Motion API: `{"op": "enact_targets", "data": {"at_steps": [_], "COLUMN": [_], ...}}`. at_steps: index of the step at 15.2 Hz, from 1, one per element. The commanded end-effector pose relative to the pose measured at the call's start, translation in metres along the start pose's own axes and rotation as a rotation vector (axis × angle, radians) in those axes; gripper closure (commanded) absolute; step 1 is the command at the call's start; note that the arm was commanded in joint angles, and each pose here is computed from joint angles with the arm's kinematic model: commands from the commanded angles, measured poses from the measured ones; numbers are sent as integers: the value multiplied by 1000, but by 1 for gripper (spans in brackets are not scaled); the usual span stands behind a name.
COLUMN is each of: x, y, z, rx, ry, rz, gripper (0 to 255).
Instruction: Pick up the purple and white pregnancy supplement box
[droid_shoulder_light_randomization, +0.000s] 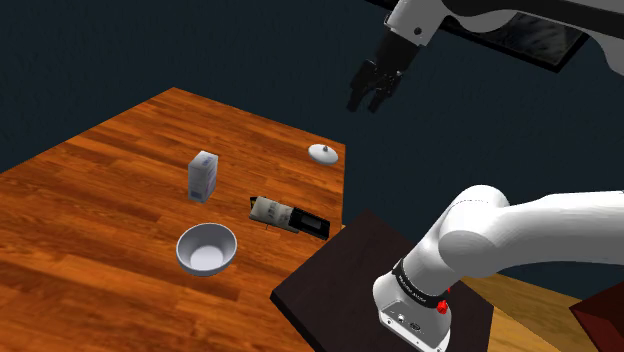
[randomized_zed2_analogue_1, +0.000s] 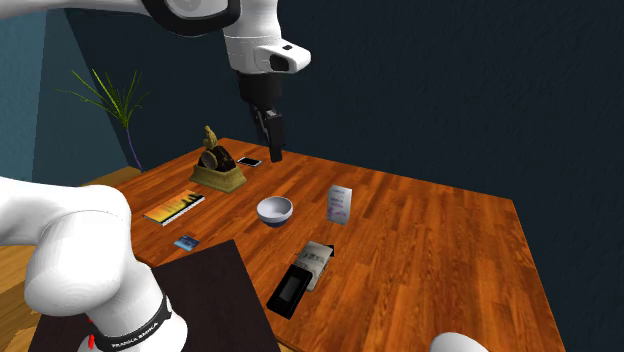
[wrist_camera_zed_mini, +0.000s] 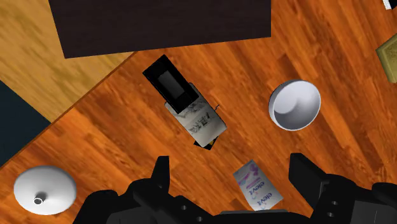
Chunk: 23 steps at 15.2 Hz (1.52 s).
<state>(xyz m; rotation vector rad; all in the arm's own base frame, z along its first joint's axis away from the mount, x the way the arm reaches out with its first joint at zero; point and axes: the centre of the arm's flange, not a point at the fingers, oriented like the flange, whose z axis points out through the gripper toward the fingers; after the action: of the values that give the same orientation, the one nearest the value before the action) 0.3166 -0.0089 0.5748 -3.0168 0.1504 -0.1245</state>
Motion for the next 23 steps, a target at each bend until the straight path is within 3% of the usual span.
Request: {"op": "enact_targets", "data": {"at_steps": [1,23], "x": [0,159], "y": [0,-145], "z": [0,204], "rx": [0,-74], "ry": [0,-11], "rz": [0,390], "gripper": [0,0]}}
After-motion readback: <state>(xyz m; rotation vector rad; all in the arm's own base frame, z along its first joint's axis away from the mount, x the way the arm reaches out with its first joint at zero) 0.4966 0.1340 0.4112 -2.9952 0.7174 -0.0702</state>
